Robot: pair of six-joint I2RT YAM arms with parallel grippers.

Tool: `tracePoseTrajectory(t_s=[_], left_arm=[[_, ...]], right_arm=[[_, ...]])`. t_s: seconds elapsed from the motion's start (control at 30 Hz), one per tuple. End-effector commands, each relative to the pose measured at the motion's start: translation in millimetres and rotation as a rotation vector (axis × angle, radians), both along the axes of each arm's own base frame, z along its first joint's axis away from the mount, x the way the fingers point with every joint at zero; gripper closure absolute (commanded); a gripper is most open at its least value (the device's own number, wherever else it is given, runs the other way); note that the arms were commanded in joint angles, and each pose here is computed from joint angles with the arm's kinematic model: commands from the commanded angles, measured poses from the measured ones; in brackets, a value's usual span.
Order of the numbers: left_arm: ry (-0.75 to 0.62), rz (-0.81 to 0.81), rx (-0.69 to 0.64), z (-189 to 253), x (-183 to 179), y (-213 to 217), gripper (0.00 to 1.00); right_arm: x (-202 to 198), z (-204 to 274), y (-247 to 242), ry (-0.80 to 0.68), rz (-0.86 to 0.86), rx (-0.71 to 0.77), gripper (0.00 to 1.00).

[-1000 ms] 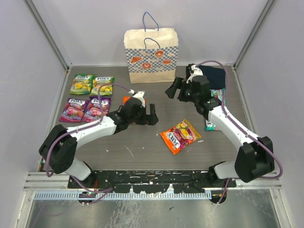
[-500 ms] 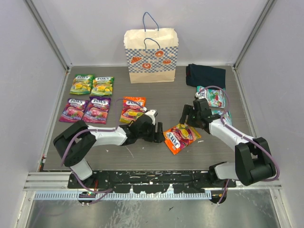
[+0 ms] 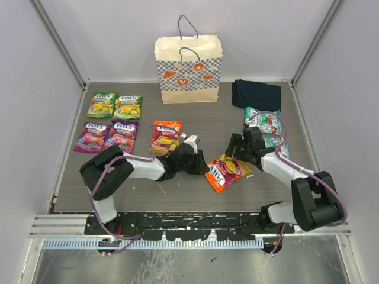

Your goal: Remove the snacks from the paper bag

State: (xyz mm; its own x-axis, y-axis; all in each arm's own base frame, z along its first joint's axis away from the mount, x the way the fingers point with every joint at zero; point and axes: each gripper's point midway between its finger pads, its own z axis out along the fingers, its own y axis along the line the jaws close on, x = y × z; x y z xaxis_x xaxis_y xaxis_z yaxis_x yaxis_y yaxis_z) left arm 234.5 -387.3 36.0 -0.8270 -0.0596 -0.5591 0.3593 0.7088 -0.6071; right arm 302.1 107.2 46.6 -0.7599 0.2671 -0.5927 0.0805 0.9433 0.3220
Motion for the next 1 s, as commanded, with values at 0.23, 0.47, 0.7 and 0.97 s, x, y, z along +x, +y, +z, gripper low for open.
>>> tracePoseTrajectory(t_s=[0.23,0.47,0.7,0.97], left_arm=[[-0.114,0.004,0.189,16.6,29.6,15.3,1.00],[-0.176,-0.060,0.337,37.1,59.1,50.6,1.00],[-0.286,-0.204,0.505,58.9,80.7,65.1,1.00],[-0.342,-0.302,0.567,79.8,124.9,66.0,1.00]], right_arm=[[-0.3,29.8,-1.8,-0.122,-0.004,0.032,0.29],[2.3,37.2,11.0,-0.140,0.052,0.078,0.29],[9.3,52.3,24.2,-0.165,0.092,0.134,0.29],[3.0,43.0,32.1,-0.141,0.109,0.182,0.30]])
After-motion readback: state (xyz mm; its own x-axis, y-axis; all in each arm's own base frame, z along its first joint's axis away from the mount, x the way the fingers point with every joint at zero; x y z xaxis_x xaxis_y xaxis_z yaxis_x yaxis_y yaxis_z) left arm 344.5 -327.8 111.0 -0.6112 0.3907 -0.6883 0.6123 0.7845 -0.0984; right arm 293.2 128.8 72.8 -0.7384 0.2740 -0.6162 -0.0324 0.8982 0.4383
